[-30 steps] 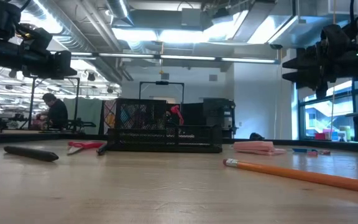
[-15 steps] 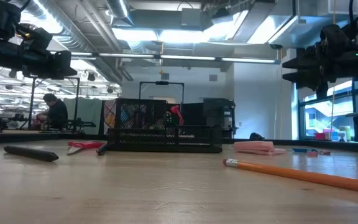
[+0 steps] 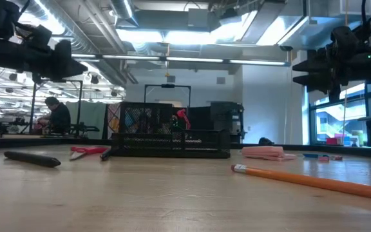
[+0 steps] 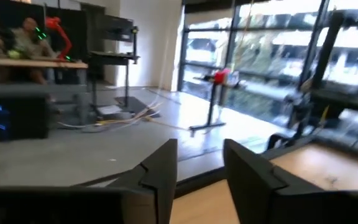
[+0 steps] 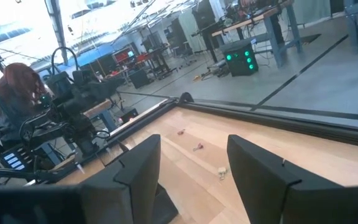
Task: Pick and place office supplies into organizer
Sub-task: Put the red scissors into the desk organizer
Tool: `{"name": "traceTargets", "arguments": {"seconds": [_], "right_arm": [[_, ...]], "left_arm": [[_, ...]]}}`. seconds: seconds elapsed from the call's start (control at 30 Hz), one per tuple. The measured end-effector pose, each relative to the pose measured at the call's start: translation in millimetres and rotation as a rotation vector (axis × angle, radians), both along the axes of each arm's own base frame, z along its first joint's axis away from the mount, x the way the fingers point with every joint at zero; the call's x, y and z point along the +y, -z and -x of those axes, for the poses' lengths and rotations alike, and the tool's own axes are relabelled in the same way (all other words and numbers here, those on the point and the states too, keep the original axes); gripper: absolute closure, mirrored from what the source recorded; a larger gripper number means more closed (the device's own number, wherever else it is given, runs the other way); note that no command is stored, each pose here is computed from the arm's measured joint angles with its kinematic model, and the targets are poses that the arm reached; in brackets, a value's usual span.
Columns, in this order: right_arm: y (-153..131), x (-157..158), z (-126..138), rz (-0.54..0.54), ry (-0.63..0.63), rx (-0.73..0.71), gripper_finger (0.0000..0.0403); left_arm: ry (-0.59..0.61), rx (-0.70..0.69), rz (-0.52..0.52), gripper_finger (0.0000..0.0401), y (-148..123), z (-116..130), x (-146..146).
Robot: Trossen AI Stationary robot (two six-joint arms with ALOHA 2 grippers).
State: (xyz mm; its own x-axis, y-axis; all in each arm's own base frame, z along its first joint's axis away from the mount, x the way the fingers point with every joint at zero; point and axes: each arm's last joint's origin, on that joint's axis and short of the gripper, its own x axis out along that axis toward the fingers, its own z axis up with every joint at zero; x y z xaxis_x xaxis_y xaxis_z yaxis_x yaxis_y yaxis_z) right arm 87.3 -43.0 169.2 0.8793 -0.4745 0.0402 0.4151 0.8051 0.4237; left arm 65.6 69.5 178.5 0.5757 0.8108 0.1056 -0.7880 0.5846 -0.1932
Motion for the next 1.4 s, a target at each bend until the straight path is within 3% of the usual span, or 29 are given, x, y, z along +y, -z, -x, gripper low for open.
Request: {"name": "traceTargets", "arguments": {"seconds": [0.13,0.37,0.73,0.97,1.3,1.4], "right_arm": [[0.0,0.0,0.0,0.001,0.000,0.001,0.0212],[0.0,-0.2,0.1,0.000,0.007,0.000,0.0212],[0.0,-0.3,0.2,0.000,0.011,0.000,0.0212],[0.1,-0.3,0.1,-0.001,0.011,0.000,0.0212],[0.0,-0.3,0.1,0.006,0.011,0.003,0.0212],[-0.1,-0.3,0.2,0.020,0.013,0.010,0.0212]], "left_arm": [[0.086,-0.126,0.068,0.0263,-2.1,-1.4,-1.4],[0.263,-0.132,0.086,0.0266,-2.3,-5.0,-4.9],[0.323,-0.163,0.123,0.0266,-2.3,-6.0,-6.1],[0.389,-0.271,0.149,0.0265,-8.5,-6.2,-7.8],[0.439,-0.211,0.045,0.0265,-59.4,-10.3,-12.0],[0.464,-0.166,0.065,0.0265,-76.0,-19.6,-8.6]]}}
